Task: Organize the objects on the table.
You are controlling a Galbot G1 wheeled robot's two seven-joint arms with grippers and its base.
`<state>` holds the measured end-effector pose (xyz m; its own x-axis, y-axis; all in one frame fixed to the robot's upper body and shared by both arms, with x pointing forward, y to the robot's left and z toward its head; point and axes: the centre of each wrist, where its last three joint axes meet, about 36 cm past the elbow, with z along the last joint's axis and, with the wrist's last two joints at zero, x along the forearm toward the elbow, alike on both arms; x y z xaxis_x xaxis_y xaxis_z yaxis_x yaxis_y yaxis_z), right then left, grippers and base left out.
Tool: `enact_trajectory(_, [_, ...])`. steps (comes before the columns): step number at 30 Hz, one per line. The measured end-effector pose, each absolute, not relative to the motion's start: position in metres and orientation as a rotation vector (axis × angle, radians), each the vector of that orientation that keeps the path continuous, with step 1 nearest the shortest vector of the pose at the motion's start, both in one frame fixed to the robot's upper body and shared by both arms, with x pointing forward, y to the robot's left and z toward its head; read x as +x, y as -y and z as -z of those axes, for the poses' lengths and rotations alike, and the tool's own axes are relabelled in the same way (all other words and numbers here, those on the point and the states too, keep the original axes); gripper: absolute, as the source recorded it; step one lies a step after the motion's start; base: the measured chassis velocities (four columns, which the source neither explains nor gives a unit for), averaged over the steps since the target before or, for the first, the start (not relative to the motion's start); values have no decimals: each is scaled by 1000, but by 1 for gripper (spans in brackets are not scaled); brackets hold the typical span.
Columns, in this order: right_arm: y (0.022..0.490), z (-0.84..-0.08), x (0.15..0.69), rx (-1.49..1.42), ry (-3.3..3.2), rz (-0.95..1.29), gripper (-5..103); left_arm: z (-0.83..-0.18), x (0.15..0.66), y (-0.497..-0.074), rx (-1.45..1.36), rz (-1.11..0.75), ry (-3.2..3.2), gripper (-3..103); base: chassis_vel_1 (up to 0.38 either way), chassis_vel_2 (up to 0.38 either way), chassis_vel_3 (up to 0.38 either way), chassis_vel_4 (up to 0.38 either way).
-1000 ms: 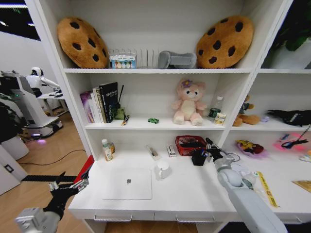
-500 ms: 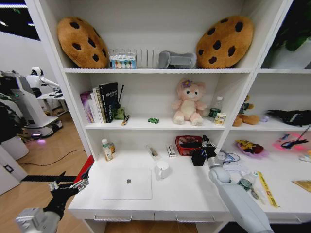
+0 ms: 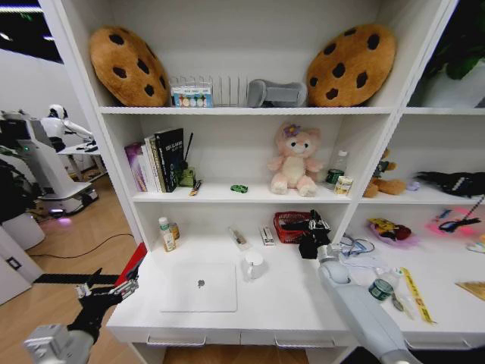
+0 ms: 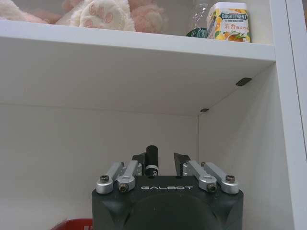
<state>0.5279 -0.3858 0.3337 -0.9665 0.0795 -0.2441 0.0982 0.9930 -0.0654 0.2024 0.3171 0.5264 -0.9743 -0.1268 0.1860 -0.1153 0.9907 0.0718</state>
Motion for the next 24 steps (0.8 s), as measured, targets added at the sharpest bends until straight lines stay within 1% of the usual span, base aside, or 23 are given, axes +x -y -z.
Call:
enact_trajectory(1, [388, -335, 527, 129, -2895, 110, 37, -526, 202, -317, 181, 90, 2943, 100, 0, 0, 0, 0])
enact_trajectory(2, [388, -335, 527, 129, -2895, 110, 37, -526, 202, -317, 181, 90, 2943, 100, 0, 0, 0, 0])
enact_trajectory(5, [395, -338, 525, 138, -2891, 115, 54, -526, 202, -317, 181, 90, 2943, 100, 0, 0, 0, 0])
enact_trajectory(6, [395, -338, 525, 138, -2891, 115, 54, -526, 202, -317, 181, 90, 2943, 100, 0, 0, 0, 0])
enact_trajectory(8, [397, -338, 524, 142, -2892, 116, 65, -526, 202, -317, 181, 90, 2943, 100, 0, 0, 0, 0])
enact_trajectory(9, [397, -338, 524, 142, -2892, 116, 65, -526, 202, -317, 181, 90, 2943, 100, 0, 0, 0, 0])
enact_trajectory(11, [398, -338, 523, 142, -2893, 116, 76, -526, 202, -317, 181, 90, 2943, 100, 0, 0, 0, 0])
enact_trajectory(12, [398, -338, 523, 142, -2893, 116, 76, -526, 202, -317, 181, 90, 2943, 100, 0, 0, 0, 0])
enact_trajectory(14, [397, -338, 522, 142, -2892, 114, 86, -526, 202, -317, 181, 90, 2943, 100, 0, 0, 0, 0])
enact_trajectory(15, [397, -338, 522, 142, -2892, 114, 86, -526, 202, -317, 181, 90, 2943, 100, 0, 0, 0, 0])
enact_trajectory(17, [398, -339, 518, 135, -2893, 109, 96, -526, 202, -317, 181, 90, 2943, 100, 0, 0, 0, 0])
enact_trajectory(19, [398, -341, 509, 111, -2904, 93, 100, -526, 202, -317, 181, 90, 2943, 100, 0, 0, 0, 0])
enact_trajectory(23, [394, -349, 492, 78, -2912, 60, 100, -526, 202, -317, 180, 90, 2943, 100, 0, 0, 0, 0])
enact_trajectory(24, [389, -355, 481, 56, -2910, 40, 100, -526, 202, -317, 181, 90, 2943, 100, 0, 0, 0, 0])
